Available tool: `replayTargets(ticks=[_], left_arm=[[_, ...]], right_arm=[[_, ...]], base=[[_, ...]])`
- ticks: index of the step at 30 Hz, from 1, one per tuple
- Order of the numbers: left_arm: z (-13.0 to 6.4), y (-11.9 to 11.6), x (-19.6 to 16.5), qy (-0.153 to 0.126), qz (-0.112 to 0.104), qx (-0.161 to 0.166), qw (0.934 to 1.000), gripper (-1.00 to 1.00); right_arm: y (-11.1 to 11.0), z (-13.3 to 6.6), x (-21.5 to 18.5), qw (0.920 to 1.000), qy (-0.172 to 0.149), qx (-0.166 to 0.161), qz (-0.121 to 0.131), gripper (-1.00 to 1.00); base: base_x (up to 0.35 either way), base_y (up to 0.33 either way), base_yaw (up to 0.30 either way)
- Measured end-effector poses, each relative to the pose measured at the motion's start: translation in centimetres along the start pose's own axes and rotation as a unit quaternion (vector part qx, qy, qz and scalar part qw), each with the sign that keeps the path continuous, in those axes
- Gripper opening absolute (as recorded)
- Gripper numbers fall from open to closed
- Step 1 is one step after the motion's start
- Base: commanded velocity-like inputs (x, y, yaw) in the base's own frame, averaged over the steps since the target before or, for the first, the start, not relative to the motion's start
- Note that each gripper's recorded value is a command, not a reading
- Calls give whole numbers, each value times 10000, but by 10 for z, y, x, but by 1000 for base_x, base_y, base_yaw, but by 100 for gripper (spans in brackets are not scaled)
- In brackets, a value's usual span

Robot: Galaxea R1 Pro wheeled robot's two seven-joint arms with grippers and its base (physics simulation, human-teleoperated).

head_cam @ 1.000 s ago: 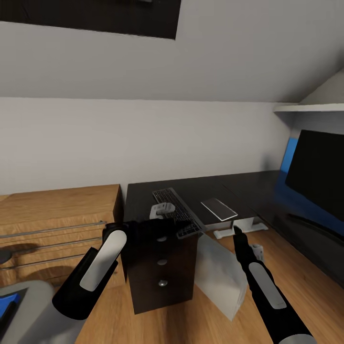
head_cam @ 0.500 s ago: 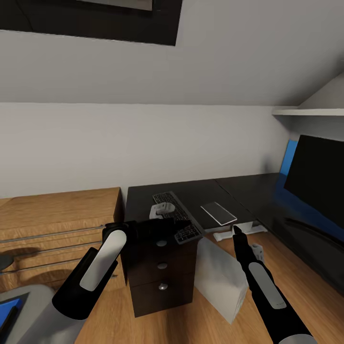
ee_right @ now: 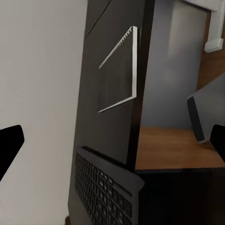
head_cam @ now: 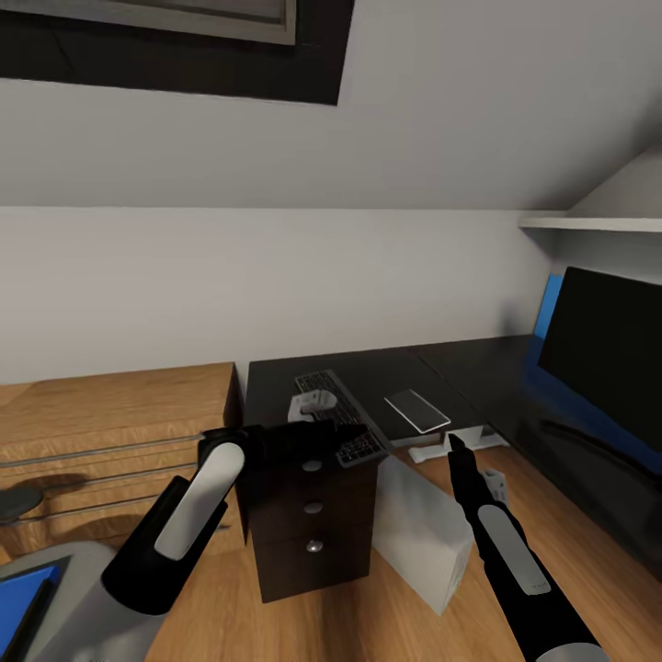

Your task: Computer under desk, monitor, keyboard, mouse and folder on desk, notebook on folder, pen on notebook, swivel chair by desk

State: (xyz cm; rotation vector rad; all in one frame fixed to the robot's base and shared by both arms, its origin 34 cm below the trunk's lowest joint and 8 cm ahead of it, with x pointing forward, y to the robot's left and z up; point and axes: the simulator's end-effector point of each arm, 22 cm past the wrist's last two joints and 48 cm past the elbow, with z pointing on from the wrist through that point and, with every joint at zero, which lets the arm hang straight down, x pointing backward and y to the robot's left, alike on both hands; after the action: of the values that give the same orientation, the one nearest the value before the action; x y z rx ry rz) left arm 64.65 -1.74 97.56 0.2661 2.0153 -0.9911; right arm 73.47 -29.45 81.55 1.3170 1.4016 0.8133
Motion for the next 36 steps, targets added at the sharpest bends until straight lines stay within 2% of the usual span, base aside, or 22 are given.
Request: replayTargets(ticks=[7,8,11,12,13,18,22,24,26,27,29,30,31,32,33,34,36], left_arm=[[13,-5,3,170,-204,-42,9996,100],[13,6,0,136,-243,-292,9992,100],[11,18,-6,122,-260,-610,9977,100],[9,28,-7,133,-266,-838,9960,100],[8,78,11,394,-377,-1688,9841,100],[-1,115,23,639,-480,-2139,9736,100],[-5,133,33,823,-566,-2341,9671,100],[-8,154,51,1069,-686,-2561,9583,100],[-10,171,70,1307,-812,-2742,9493,100],[-12,180,82,1455,-873,-2845,9436,100],[-13,185,93,1610,-889,-2930,9382,100],[-13,188,106,1765,-849,-2994,9338,100],[-14,194,138,2022,-747,-3129,9250,100],[-17,201,151,2066,-723,-3240,9204,100],[-18,204,155,2052,-721,-3298,9187,100],[-19,213,171,1965,-710,-3448,9151,100],[-20,218,187,1869,-621,-3589,9124,100]], right_arm=[[12,-2,-4,10000,-26,-11,-92,100],[15,-3,-5,9997,-58,-27,-218,100],[20,-4,-8,9994,-89,-41,-336,100],[22,-4,-10,9991,-112,-51,-415,100],[14,-3,-11,9972,-165,33,-723,100],[0,-7,-15,9943,-188,217,-1031,100],[-10,-13,-17,9903,-206,322,-1337,100],[-22,-18,-18,9835,-223,418,-1747,100],[-35,-23,-19,9743,-223,518,-2183,100],[-44,-27,-19,9672,-215,581,-2462,100],[-52,-31,-19,9588,-201,647,-2759,100],[-62,-34,-19,9503,-178,718,-3026,100],[-85,-40,-18,9338,-100,893,-3463,100],[-100,-43,-17,9259,-30,1020,-3638,100],[-106,-46,-17,9223,4,1086,-3710,100],[-127,-51,-17,9138,76,1262,-3861,100],[-141,-57,-18,9065,100,1399,-3983,100]], base=[[-2,0,0],[0,0,0],[0,0,0],[0,0,0],[0,0,0],[0,0,0],[0,0,0],[0,0,0],[0,0,0],[0,0,0],[0,0,0],[0,0,0],[0,0,0],[0,0,0],[0,0,0],[0,0,0],[0,0,0]])
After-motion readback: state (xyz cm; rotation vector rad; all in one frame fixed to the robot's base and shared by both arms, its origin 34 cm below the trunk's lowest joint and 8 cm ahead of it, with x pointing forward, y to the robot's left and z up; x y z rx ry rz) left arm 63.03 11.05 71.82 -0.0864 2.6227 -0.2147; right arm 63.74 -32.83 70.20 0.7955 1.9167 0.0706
